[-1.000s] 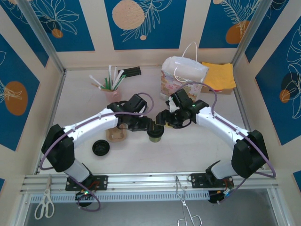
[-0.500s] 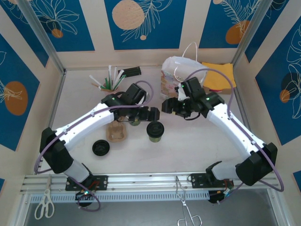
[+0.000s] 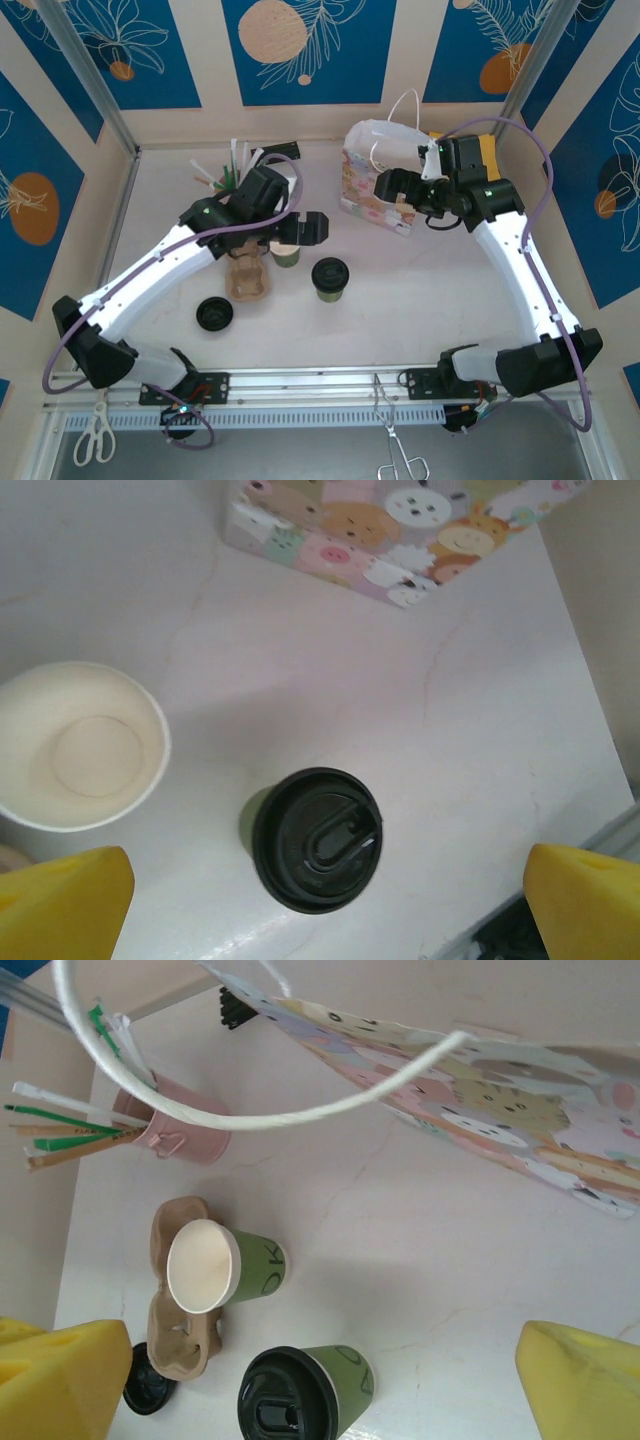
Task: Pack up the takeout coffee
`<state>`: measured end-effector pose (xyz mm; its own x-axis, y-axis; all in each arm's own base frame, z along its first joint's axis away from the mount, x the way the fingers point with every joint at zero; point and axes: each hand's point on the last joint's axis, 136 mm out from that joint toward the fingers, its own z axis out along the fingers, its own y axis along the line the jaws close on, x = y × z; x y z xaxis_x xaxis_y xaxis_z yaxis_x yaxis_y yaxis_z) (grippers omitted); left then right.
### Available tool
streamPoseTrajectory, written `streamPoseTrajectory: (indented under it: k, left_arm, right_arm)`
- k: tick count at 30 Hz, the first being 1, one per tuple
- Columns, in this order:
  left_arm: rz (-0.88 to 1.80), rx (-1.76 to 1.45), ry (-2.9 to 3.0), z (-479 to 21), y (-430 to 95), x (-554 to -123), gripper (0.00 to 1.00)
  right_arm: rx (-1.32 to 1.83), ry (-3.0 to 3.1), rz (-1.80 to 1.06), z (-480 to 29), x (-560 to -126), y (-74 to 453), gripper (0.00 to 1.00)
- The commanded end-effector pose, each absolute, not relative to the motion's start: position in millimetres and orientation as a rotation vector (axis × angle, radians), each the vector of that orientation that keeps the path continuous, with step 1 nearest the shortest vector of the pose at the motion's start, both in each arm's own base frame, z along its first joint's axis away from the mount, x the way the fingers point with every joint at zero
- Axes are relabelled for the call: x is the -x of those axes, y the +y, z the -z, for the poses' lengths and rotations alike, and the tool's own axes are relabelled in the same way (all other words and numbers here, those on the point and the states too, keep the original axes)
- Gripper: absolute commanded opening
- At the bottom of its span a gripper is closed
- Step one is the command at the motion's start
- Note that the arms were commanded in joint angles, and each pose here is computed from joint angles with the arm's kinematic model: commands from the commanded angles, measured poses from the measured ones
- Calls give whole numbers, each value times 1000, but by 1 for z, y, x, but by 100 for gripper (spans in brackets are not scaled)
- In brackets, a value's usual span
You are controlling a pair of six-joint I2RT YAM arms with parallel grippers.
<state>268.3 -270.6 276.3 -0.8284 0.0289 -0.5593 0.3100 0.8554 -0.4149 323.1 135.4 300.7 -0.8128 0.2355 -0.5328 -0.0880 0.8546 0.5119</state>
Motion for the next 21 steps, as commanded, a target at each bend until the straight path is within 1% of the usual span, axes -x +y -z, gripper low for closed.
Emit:
streamPoseTrajectory:
  k: [1, 8, 10, 12, 15, 17, 21]
  left_arm:
    - [486, -186, 2486, -265, -228, -273, 100]
    - [312, 36, 2582, -222, -158, -269, 100]
    - [254, 89, 2621, -205, -139, -264, 96]
    - [196, 125, 2651, -190, -123, -258, 93]
    - [165, 150, 2684, -172, -112, -253, 85]
    - [170, 153, 2699, -164, -111, -253, 78]
    - [183, 150, 2727, -152, -117, -256, 77]
  right_arm:
    - [-30, 2414, -770, -309, -322, 151, 99]
    - [73, 2451, -767, -301, -317, 187, 99]
    - [108, 2460, -759, -299, -314, 198, 99]
    - [137, 2466, -748, -298, -312, 208, 99]
    - [170, 2478, -760, -295, -310, 221, 99]
    - [185, 2487, -754, -293, -309, 227, 99]
    - [178, 2498, -681, -289, -312, 224, 99]
